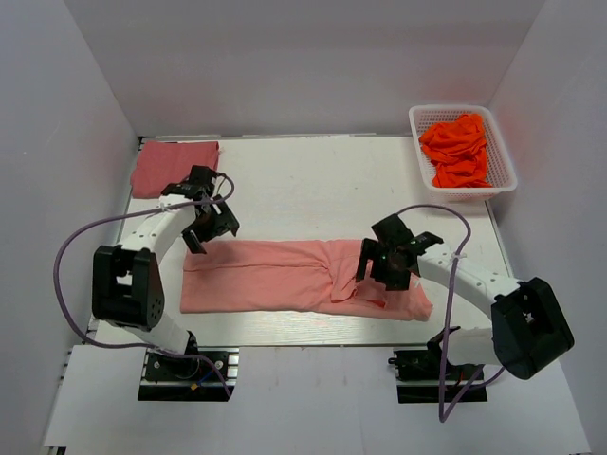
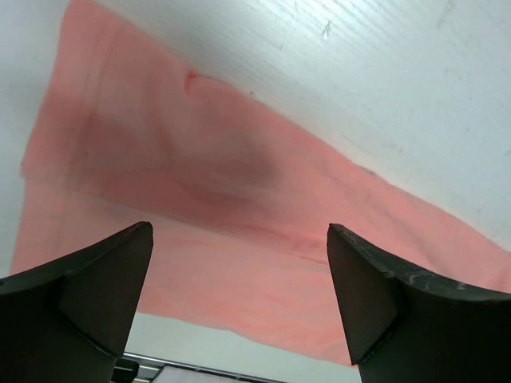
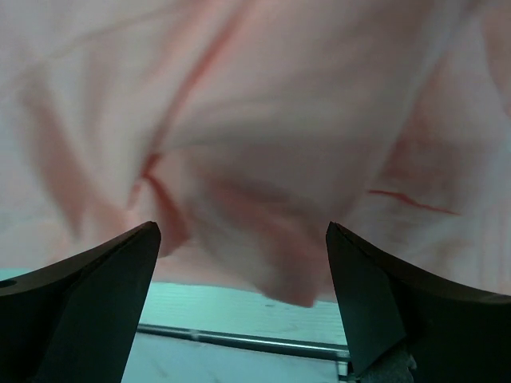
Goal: Fold and stack the t-shirts
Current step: Rotate the tshirt 90 degrees
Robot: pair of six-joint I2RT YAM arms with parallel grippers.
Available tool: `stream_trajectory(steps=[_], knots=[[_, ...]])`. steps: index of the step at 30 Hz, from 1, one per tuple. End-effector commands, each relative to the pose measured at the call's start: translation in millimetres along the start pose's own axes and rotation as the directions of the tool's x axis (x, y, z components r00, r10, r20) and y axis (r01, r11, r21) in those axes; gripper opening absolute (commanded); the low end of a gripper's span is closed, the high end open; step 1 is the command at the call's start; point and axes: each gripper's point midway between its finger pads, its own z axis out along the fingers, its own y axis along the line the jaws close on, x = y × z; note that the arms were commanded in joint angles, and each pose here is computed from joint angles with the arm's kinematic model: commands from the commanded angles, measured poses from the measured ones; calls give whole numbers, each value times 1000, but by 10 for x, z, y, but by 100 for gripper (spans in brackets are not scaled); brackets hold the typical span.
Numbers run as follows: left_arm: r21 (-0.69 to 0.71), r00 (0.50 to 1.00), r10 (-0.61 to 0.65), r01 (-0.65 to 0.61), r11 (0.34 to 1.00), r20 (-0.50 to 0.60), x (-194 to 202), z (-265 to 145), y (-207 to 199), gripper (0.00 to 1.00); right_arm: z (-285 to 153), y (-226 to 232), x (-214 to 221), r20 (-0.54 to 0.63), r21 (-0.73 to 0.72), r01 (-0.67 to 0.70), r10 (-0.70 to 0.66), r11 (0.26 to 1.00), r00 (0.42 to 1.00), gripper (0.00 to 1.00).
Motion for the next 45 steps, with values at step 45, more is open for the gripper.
stream_trajectory(steps=[45], knots=[[161,925,366,-379,911,105,1201,-1417,-447,99,-53,1995,-1907,342,-371,499,-384,783,857,90]])
